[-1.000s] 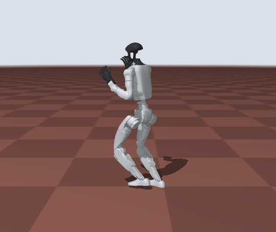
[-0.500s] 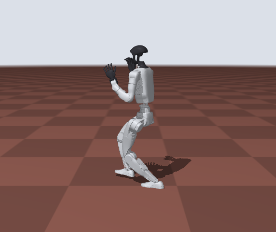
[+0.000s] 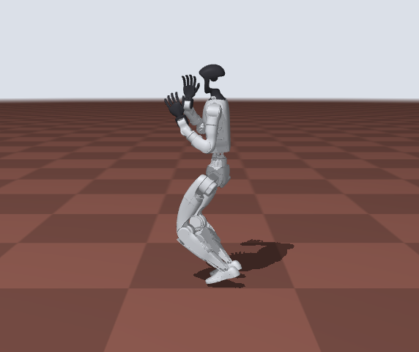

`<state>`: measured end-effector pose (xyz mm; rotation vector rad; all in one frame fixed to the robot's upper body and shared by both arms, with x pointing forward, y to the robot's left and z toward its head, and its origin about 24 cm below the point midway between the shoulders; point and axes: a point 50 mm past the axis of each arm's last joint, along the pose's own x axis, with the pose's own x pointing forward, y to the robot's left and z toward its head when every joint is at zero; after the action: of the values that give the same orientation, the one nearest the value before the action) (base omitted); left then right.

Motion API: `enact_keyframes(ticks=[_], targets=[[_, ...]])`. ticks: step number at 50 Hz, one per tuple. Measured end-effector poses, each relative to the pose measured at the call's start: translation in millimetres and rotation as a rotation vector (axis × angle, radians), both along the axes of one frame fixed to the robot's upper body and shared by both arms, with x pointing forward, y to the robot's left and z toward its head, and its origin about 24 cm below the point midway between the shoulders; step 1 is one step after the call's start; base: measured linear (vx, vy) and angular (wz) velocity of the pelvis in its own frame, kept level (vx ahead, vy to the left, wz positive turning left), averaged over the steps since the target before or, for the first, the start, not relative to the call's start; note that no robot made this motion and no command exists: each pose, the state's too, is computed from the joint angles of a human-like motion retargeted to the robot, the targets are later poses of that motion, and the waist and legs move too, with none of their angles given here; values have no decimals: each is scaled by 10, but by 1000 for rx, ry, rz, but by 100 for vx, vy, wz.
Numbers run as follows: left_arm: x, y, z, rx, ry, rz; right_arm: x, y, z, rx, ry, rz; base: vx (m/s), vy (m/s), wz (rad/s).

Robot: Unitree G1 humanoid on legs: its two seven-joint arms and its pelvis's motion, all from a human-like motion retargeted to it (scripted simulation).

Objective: Dance

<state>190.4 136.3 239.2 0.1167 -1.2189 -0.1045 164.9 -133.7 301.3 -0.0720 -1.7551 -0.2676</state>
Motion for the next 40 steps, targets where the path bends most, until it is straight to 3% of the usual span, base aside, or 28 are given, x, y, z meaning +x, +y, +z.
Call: enact_keyframes(ticks=[5, 12, 22, 30, 40], targets=[[0, 240, -216, -98, 110, 167, -19, -34, -33, 49, 14, 30, 18, 18, -28], [17, 412, -159, -128, 14, 383, -70, -69, -70, 141, -63, -61, 23, 9, 63], [-48, 220, 28, -113, -125, 256, -47, 42, -107, 126, 5, 77, 41, -2, 33], [-8, 67, -103, -35, -3, 146, 7, 124, -105, -13, 49, 9, 25, -3, 42], [44, 129, -395, -106, 170, 170, -102, 31, -157, 74, 82, 107, -8, 6, -6]])
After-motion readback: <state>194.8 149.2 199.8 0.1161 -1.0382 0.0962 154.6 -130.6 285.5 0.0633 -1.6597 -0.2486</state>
